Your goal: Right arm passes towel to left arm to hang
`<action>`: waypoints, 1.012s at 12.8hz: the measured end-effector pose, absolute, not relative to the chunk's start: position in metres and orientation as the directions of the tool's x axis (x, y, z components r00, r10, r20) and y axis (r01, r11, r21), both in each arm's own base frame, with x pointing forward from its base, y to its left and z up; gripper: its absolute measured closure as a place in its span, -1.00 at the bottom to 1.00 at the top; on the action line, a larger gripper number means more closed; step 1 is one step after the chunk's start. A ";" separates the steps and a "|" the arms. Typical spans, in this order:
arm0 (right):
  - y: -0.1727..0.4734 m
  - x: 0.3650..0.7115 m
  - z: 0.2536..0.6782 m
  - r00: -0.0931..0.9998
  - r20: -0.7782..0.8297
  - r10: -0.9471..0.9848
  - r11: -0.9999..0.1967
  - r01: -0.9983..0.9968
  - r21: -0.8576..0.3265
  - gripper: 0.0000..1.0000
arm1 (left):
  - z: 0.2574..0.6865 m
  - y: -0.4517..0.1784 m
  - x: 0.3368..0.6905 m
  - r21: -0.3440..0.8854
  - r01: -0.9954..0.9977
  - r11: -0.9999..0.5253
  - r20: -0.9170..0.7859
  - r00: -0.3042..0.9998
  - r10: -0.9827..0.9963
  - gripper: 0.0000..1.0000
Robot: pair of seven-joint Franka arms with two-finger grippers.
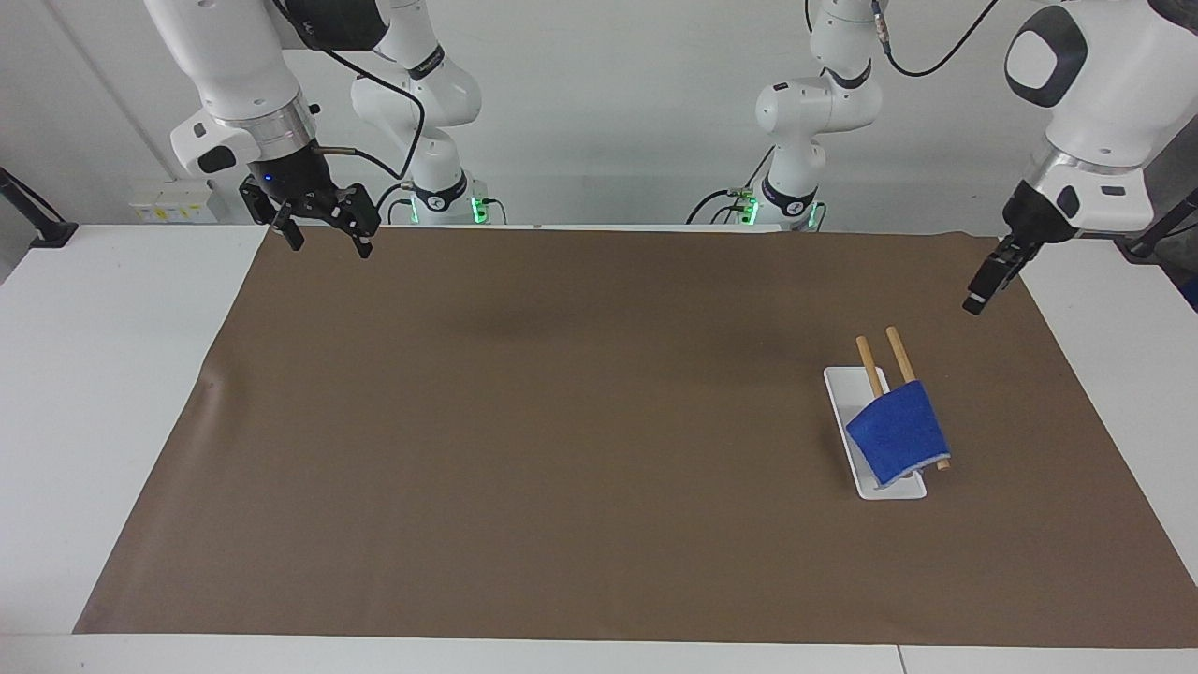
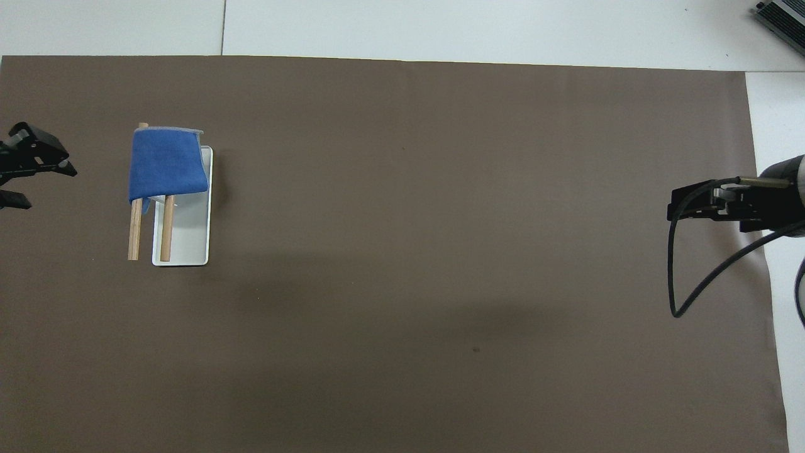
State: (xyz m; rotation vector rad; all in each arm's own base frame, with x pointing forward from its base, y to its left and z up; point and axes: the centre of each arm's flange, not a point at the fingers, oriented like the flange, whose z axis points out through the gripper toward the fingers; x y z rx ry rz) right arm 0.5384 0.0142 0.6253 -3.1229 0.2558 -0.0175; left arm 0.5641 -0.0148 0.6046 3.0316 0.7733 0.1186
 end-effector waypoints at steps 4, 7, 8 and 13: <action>0.014 0.538 0.625 0.987 0.010 -0.163 -0.987 -0.163 -0.009 -1.00 | 0.600 -0.009 0.557 -0.009 0.239 -0.971 0.018 0.971 0.239 -0.49; 0.014 0.538 0.625 0.987 0.010 -0.163 -0.987 -0.163 -0.009 -1.00 | 0.600 -0.012 0.556 -0.013 0.138 -0.990 0.006 0.990 0.138 -0.50; 0.014 0.538 0.625 0.987 0.010 -0.163 -0.987 -0.163 -0.009 -1.00 | 0.600 -0.017 0.556 -0.013 0.106 -0.994 0.004 0.994 0.106 -0.54; 0.014 0.538 0.625 0.987 0.010 -0.163 -0.987 -0.163 -0.009 -1.00 | 0.600 -0.034 0.555 -0.014 0.050 -0.999 0.005 0.999 0.050 -1.00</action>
